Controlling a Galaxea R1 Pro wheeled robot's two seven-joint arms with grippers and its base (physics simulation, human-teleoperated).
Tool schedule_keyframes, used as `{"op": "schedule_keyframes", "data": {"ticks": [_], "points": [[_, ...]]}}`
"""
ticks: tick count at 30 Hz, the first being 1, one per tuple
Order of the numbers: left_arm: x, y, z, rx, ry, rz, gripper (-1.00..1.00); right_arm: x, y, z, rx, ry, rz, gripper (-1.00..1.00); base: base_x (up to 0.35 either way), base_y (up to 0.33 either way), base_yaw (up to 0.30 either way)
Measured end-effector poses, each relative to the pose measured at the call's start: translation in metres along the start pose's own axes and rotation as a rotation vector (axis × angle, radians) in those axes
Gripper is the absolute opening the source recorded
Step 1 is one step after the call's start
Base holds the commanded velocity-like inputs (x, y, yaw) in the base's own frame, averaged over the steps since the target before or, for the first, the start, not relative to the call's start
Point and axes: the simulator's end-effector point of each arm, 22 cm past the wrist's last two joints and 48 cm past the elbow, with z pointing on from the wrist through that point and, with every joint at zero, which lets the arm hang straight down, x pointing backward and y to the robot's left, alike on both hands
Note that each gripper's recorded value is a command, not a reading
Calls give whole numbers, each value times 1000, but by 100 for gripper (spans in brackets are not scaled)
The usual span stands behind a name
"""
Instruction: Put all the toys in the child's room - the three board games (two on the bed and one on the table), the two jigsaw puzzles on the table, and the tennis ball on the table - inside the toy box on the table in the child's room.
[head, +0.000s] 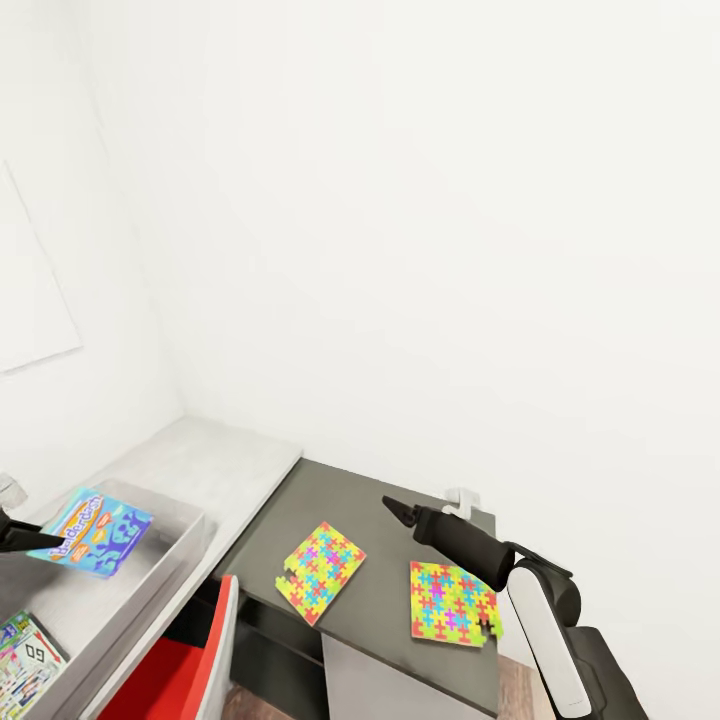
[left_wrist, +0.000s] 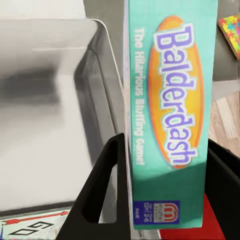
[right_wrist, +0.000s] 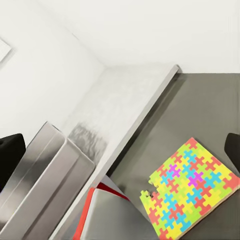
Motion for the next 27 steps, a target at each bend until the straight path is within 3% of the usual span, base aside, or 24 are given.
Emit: {"op": "schedule_keyframes", "data": {"ticks": [4,9,12,20,27], "points": [[-11,-7,4,-14,-8,-10,-100,0,0,0,0,1,0,100,0,-5,1],[-17,8,8,-104,-15,-10,-100,0,0,0,0,1,0,100,0,-1,0],[-18,8,18,-111,-19,-7,-100,0,0,0,-1,1,0,100,0,0,0],[-10,17,24,-161,20,4,-100,0,0,0,-1,1,0,100,0,0,0],[-10,19,25,-165,22,53,-100,0,1,0,-2,1,0,100,0,0,0]]}}
